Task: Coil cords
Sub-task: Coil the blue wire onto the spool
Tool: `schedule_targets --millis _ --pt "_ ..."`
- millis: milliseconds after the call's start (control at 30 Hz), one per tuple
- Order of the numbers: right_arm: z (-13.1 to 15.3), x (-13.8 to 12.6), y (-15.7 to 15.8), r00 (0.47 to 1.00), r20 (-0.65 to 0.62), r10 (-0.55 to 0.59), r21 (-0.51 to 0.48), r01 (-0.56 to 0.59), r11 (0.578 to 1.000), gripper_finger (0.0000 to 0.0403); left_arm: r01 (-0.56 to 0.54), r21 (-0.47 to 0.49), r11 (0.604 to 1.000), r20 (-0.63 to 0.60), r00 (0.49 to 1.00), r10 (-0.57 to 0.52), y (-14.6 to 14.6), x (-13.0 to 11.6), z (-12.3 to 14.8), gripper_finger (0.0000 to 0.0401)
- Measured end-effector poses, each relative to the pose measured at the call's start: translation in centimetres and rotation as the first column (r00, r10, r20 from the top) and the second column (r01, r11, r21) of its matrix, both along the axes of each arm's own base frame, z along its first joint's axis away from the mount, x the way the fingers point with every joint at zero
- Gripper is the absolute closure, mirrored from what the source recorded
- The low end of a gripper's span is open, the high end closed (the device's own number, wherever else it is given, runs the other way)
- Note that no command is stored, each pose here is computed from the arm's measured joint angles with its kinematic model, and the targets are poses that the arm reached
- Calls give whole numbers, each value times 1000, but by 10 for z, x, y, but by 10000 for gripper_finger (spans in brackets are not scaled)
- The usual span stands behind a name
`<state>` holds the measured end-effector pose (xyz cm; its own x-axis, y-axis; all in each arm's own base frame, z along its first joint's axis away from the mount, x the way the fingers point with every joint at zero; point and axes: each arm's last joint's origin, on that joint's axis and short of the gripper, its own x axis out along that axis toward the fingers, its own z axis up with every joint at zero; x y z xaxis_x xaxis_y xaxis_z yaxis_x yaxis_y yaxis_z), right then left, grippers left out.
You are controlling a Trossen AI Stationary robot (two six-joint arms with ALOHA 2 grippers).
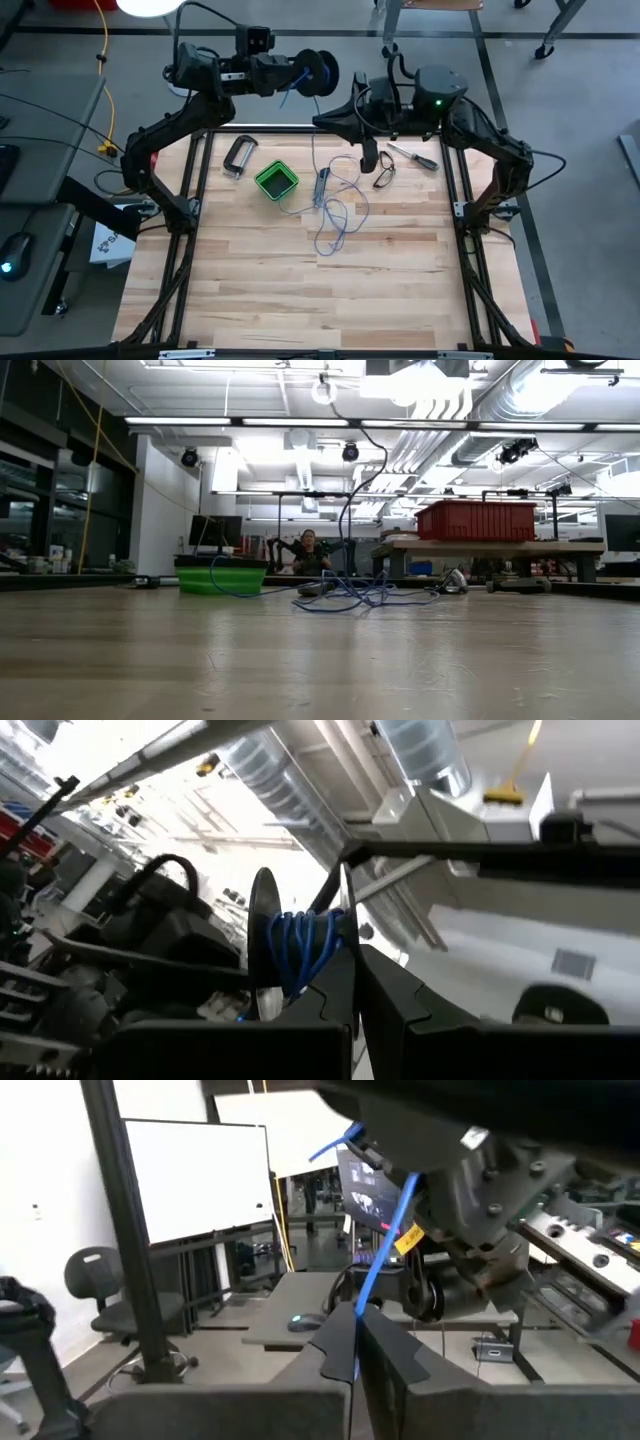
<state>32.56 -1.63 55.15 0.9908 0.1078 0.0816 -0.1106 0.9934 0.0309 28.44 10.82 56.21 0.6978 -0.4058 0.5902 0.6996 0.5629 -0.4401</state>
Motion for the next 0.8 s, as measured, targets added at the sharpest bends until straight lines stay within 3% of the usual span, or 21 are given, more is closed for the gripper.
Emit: schedule_targets --millis 267,533,700,800 --pt "-1 -5 0 999 -41 -6 43 7 999 382 -22 118 993 -27 999 25 -2 0 -2 401" --pt "-12 -5 -4 978 -149 -146 26 152 988 257 -27 169 985 -25 999 32 -3 0 -3 401" --pt "-17 -1 -6 942 -175 -287 -2 291 957 194 -56 314 948 40 998 46 -11 -3 -2 401" --pt "-21 3 -6 935 -196 -295 -10 299 954 179 -89 378 921 62 996 70 -15 -5 -2 401"
